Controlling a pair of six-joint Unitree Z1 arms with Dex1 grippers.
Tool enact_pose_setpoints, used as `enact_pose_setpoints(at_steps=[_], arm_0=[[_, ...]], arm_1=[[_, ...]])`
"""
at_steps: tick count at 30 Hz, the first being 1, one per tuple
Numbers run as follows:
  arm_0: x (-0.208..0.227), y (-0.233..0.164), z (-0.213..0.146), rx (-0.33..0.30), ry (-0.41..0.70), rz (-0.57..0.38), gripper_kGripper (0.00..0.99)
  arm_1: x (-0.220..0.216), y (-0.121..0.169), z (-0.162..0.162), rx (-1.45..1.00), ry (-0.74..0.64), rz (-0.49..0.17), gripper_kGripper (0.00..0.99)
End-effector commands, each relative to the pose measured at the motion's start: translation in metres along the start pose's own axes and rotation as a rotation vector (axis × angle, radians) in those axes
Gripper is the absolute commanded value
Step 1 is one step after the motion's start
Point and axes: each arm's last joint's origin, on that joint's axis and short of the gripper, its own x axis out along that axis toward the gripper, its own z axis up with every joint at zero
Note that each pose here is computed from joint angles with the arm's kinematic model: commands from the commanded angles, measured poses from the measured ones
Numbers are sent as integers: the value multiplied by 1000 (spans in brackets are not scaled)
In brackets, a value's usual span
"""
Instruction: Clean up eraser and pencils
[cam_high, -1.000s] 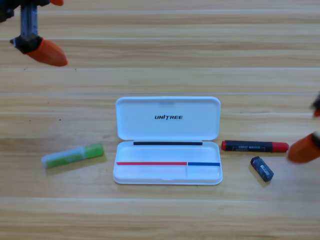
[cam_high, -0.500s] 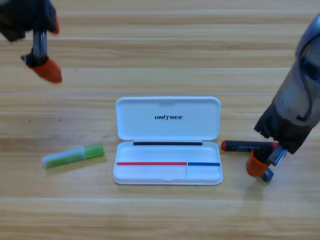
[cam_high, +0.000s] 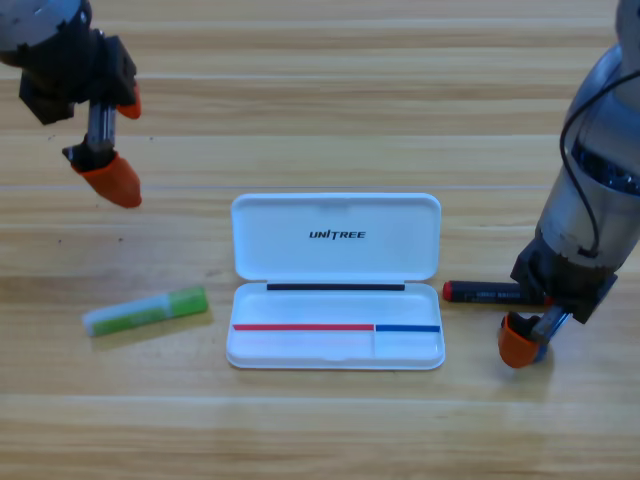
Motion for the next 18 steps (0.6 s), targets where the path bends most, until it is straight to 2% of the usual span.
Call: enact_pose_setpoints(at_steps=[1, 11, 18], arm_0=[[24, 1, -3, -1, 46, -76, 946], [41, 9, -5, -26, 80, -106, 945], [58, 23, -11, -47, 107, -120, 945]], arm_1=[[30, -14, 4, 49, 81, 26, 923], [37, -12, 9, 50, 87, 69, 922], [49, -11, 11, 49, 115, 71, 902]])
